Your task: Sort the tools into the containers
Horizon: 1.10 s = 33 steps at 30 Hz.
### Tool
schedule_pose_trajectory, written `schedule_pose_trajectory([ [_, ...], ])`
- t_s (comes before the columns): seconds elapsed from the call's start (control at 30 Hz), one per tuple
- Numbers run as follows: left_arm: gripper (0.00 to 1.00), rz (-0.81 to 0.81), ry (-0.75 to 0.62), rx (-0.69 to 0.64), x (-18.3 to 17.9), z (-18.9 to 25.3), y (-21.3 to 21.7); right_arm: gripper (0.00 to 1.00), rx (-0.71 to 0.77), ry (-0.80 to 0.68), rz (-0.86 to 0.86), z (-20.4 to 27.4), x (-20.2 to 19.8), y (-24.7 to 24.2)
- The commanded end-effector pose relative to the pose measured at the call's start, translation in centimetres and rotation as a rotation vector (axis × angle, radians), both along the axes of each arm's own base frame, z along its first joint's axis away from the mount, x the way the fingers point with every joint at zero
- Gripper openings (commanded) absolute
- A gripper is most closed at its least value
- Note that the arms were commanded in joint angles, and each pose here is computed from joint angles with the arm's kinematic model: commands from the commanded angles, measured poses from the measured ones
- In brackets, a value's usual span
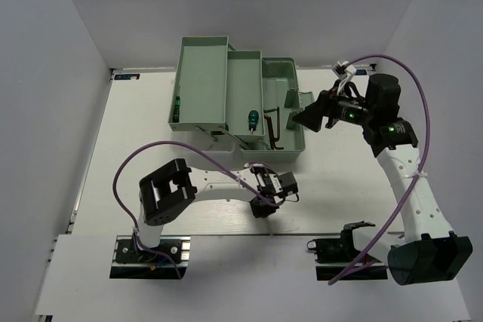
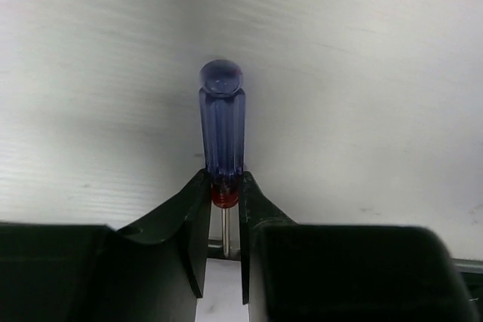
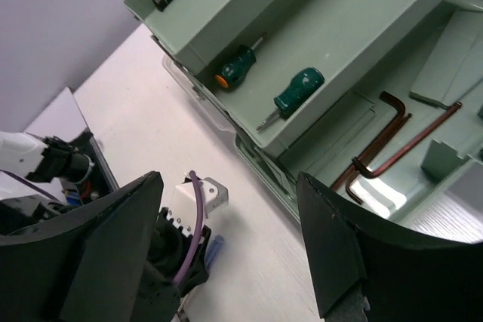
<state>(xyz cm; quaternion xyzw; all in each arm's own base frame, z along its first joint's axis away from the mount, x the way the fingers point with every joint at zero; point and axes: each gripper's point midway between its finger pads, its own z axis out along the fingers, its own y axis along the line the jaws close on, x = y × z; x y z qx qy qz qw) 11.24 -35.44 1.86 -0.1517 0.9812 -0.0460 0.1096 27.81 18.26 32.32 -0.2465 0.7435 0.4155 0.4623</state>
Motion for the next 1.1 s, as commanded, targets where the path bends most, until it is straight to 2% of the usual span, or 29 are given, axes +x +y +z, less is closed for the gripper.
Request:
schedule_pose_trajectory([
  [0.0, 0.00, -0.147, -0.163, -0.027, 1.4, 2.7, -2.9, 0.78, -0.039, -0.047, 0.011, 0.1, -1.2, -1.0],
  [0.03, 0.00, -0.160, -0.233, -0.065, 2.7, 4.9, -4.5, 0.79, -0.061, -0.051, -0.011, -0.2, -1.0, -1.4],
  [0.07, 0.00, -0.215, -0.271, -0.070, 2.8, 6.0, -5.3, 0.79, -0.080, -0.060, -0.026, -0.3, -1.2, -1.8],
  [0.23, 0.00, -0.280, -0.494, -0.115, 5.2, 12.4, -8.5, 0.77, -0.216, -0.124, -0.158, -2.1, -1.4, -5.1],
  [0.33, 0.00, -0.297, -0.591, -0.104, 6.6, 14.5, -8.6, 0.72, -0.289, -0.179, -0.249, -2.9, -1.4, -7.1],
  [0.47, 0.00, -0.256, -0.710, -0.077, 9.4, 19.0, -6.8, 0.66, -0.365, -0.181, -0.359, -4.2, -1.4, -9.4],
  [0.57, 0.00, -0.178, -0.854, -0.006, 12.7, 23.7, -4.1, 0.61, -0.415, -0.188, -0.419, -4.8, -1.9, -10.8],
  [0.63, 0.00, -0.133, -0.929, 0.016, 14.9, 27.9, -1.8, 0.51, -0.442, -0.174, -0.459, -5.2, -2.2, -11.7],
  [0.67, 0.00, -0.103, -0.970, 0.041, 15.9, 29.6, -0.4, 0.40, -0.449, -0.157, -0.465, -5.8, -2.3, -11.9],
  [0.7, 0.00, -0.069, -1.004, 0.026, 16.9, 31.8, 0.5, 0.15, -0.452, -0.147, -0.460, -6.2, -2.6, -11.8],
  [0.73, 0.00, -0.080, -1.031, 0.054, 17.7, 33.4, 2.1, 0.04, -0.452, -0.139, -0.457, -6.5, -2.7, -11.8],
  [0.77, 0.00, -0.007, -1.067, 0.055, 20.2, 35.2, 4.1, 0.00, -0.460, -0.119, -0.440, -7.4, -3.2, -11.7],
  [0.83, 0.00, 0.070, -1.106, 0.109, 23.7, 37.5, 8.4, 0.00, -0.463, -0.083, -0.404, -8.8, -3.8, -11.4],
  [0.93, 0.00, 0.107, -1.125, 0.146, 26.6, 39.8, 11.9, 0.00, -0.462, -0.043, -0.348, -10.3, -4.4, -10.7],
  [0.97, 0.00, 0.177, -1.131, 0.173, 28.1, 40.8, 14.5, 0.00, -0.458, -0.029, -0.323, -10.8, -4.6, -10.4],
  [1.03, 0.00, 0.171, -1.107, 0.199, 30.0, 40.3, 15.9, 0.00, -0.444, -0.018, -0.258, -11.3, -5.2, -9.5],
  [1.07, 0.00, 0.198, -1.091, 0.235, 31.2, 40.0, 17.9, 0.00, -0.437, -0.001, -0.218, -11.8, -5.5, -9.0],
])
